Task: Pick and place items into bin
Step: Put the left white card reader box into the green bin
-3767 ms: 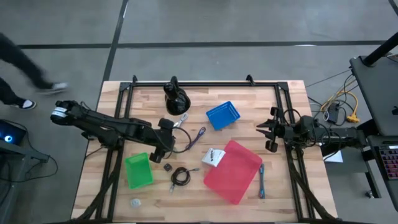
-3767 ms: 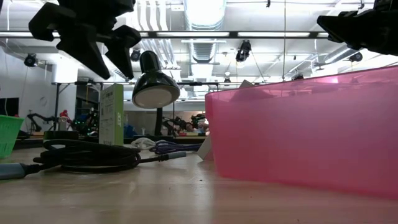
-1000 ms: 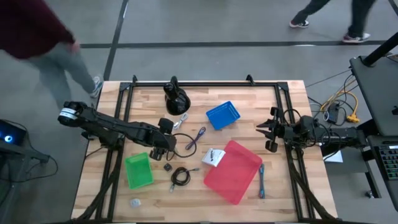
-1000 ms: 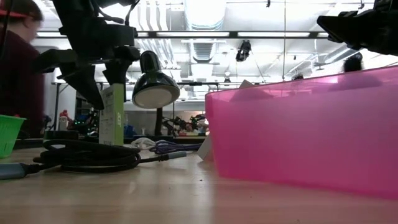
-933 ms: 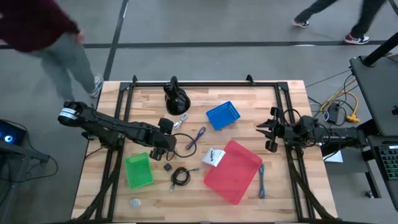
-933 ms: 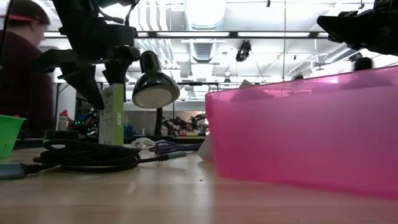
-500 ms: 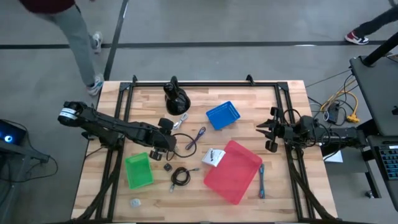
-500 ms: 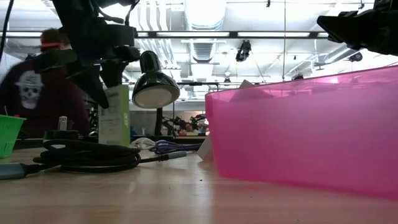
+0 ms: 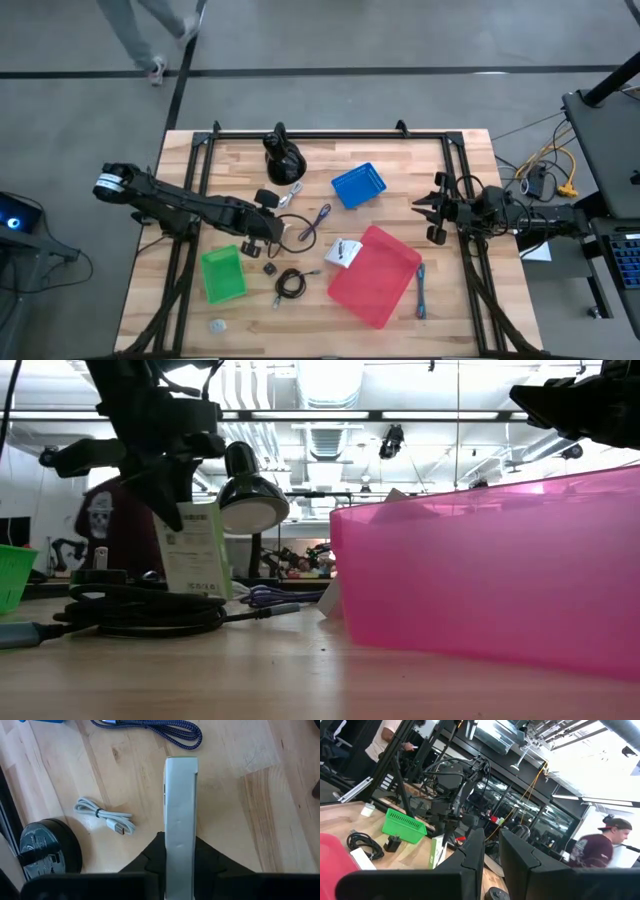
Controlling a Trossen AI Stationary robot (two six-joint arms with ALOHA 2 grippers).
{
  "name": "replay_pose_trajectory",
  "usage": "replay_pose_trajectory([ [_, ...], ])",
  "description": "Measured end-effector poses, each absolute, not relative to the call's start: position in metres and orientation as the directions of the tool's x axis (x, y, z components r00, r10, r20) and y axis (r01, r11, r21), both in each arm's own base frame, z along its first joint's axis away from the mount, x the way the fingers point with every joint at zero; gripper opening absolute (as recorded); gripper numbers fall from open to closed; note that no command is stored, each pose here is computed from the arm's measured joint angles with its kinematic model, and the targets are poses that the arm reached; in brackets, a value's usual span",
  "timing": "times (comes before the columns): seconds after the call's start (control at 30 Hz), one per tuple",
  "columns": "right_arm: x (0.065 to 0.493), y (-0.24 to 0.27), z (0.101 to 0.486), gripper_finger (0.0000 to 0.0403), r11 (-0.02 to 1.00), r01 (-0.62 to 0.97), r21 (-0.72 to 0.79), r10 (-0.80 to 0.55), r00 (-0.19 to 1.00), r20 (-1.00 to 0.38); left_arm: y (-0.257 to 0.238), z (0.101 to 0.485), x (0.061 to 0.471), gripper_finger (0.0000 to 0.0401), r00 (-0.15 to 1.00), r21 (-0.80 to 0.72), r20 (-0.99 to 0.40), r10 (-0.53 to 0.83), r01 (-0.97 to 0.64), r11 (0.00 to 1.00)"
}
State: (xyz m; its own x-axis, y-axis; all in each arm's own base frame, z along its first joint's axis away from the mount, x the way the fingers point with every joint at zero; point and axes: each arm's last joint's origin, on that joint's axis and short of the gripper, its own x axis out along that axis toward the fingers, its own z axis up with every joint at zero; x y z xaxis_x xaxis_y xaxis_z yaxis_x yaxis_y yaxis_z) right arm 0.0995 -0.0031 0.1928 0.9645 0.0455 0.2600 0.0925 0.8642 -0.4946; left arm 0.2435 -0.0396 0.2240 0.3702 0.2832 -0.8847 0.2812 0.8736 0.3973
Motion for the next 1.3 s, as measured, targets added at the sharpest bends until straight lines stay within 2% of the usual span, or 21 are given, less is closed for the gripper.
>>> replay_pose_trajectory([
  [0.53, 0.100, -0.003, 0.193, 0.0047, 0.864, 0.093, -0.495, 0.045, 0.964, 0.260, -0.041, 0.240, 0.249, 0.0033, 0.398, 0.395, -0.874, 0.278, 0.250, 0.884],
  [0.93, 0.099, -0.003, 0.193, 0.0047, 0.864, 0.093, -0.495, 0.045, 0.964, 0.261, -0.042, 0.259, 0.240, 0.0032, 0.299, 0.276, -0.918, 0.262, 0.006, 0.961],
  [1.13, 0.099, -0.003, 0.193, 0.0047, 0.864, 0.094, -0.495, 0.045, 0.964, 0.262, -0.045, 0.269, 0.235, 0.0032, 0.250, 0.229, -0.936, 0.247, -0.098, 0.968],
  [1.3, 0.099, -0.003, 0.194, 0.0047, 0.864, 0.097, -0.494, 0.045, 0.962, 0.269, -0.053, 0.281, 0.236, 0.0032, 0.288, 0.201, -0.929, 0.231, -0.131, 0.971],
])
